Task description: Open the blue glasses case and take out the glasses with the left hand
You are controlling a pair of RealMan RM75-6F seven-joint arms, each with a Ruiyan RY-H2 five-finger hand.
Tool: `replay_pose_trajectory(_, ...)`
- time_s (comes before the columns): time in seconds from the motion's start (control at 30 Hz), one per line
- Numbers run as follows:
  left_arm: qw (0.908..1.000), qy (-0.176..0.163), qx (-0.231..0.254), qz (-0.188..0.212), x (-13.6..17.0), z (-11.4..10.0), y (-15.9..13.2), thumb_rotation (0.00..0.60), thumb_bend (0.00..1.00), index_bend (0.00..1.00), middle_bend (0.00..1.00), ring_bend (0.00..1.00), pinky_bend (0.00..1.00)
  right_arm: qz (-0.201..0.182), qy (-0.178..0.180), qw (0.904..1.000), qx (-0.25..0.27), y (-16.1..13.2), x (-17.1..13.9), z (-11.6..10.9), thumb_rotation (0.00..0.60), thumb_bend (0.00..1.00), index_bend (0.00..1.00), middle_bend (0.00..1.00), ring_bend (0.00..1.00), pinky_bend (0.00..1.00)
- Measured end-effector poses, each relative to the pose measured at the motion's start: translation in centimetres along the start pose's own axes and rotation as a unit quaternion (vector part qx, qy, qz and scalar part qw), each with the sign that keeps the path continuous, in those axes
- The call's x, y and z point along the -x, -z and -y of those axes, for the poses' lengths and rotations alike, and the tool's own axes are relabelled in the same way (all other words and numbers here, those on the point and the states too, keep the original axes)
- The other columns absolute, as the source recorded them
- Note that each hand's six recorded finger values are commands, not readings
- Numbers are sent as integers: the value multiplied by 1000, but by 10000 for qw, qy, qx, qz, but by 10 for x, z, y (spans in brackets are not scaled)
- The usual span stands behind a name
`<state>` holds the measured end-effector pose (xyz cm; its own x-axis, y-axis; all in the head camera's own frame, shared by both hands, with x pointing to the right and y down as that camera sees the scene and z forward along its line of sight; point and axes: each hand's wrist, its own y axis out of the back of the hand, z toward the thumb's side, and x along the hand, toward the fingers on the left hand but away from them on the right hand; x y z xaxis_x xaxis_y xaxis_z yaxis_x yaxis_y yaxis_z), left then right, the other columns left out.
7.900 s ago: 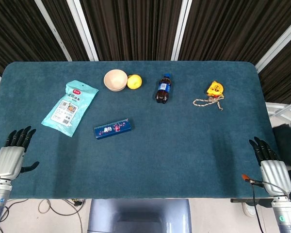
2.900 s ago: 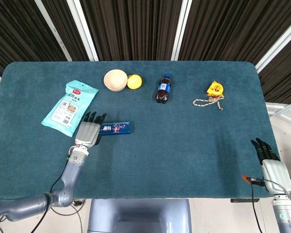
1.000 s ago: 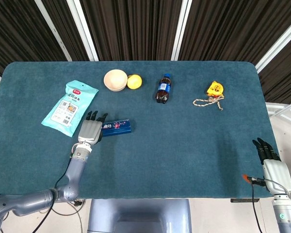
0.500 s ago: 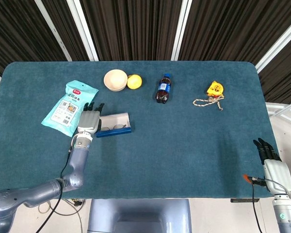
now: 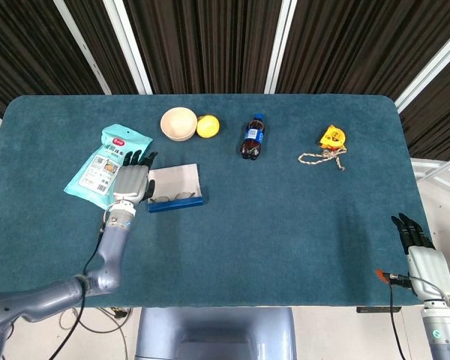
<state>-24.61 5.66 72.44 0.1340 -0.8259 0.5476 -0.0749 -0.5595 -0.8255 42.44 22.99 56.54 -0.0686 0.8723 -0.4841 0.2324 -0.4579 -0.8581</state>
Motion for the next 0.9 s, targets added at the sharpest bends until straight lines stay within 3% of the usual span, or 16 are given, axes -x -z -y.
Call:
replay_pose_trajectory(0.23,9974,55,-528,482,40,-11,15,600,377,97,306,219,352,-10,-1,10000,-4,0,0,0,600,134,0,0,0,208)
replay_pose_trajectory(0.57,9902,554,-1089,671,65,6,26,600,377,121,754,662,758,15,-31,10000,-9,1,0,1,600,134,0,0,0,208)
replay_pose_trajectory(0.7,9871,851,-1155,707,68,18,25,600,377,146,823,727,815,31,-42,10000,-10,1,0,1,600,134,0,0,0,208)
replay_pose_trajectory(0.9,9813,1202,-1299,757,68,32,20,600,377,166,836,736,827,37,-50,10000,-9,1,0,1,600,135,0,0,0,208)
